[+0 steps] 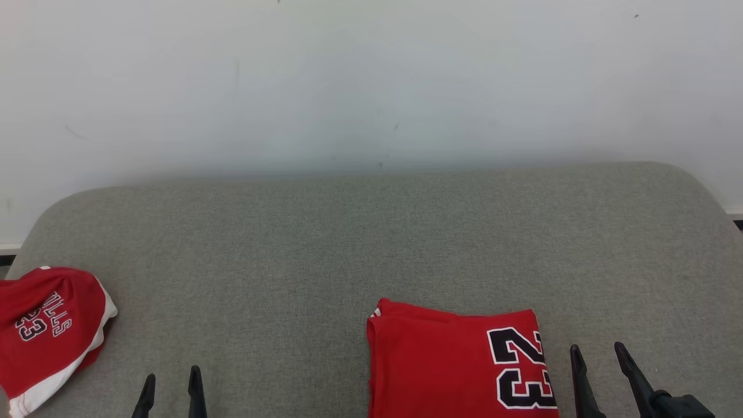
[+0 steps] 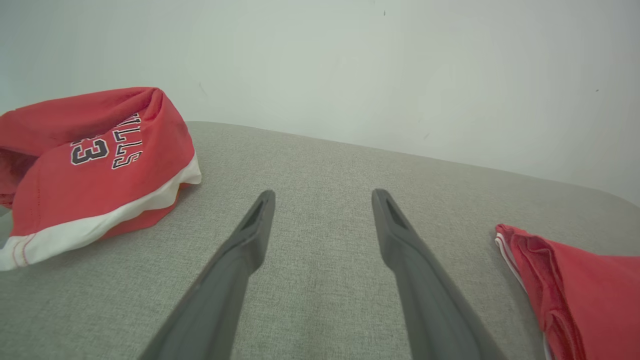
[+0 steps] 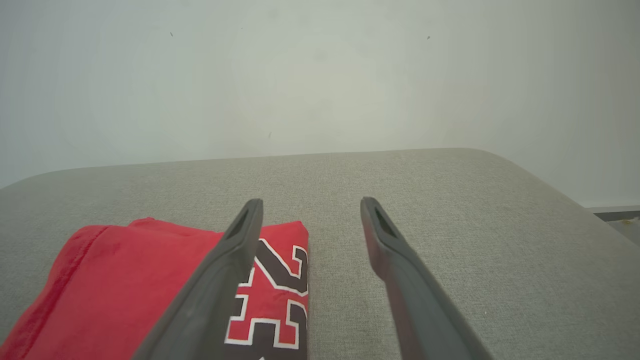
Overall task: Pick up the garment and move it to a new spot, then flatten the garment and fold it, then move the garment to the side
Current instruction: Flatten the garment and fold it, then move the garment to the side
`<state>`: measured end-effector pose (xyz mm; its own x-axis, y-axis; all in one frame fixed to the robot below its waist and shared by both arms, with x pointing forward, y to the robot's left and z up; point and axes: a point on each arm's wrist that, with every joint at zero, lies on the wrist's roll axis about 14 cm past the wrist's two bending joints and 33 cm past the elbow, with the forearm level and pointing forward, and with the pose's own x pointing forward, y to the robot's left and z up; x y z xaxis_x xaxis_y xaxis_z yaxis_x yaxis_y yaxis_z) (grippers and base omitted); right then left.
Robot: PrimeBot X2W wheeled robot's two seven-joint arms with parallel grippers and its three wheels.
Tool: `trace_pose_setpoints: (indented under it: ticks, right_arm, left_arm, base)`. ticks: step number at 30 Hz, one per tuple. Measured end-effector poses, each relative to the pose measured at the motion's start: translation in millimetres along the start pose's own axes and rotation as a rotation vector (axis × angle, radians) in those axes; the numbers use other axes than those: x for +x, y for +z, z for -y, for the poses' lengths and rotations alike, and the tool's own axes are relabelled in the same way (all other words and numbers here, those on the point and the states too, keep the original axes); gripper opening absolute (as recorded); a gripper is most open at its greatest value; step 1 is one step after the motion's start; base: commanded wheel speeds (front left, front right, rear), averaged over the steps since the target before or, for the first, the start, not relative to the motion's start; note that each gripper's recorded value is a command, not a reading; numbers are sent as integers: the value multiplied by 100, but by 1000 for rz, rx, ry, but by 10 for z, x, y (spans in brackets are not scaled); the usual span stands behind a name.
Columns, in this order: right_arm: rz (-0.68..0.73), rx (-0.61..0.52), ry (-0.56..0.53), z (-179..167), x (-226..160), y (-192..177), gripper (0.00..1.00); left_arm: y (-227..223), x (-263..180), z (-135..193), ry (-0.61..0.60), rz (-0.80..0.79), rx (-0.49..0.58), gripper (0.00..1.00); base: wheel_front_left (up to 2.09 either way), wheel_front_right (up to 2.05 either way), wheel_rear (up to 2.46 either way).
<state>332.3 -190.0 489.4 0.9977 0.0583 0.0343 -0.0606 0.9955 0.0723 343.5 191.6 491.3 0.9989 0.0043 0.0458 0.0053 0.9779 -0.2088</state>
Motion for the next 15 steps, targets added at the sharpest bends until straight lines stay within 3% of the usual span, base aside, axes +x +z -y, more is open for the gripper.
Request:
trace_pose_setpoints:
  ticks: [15]
  right_arm:
    - [-3, 12, 18, -66, 51, -10, 100]
  left_arm:
    - [-49, -27, -11, 7, -15, -7, 100]
  base:
    - [0, 0, 0]
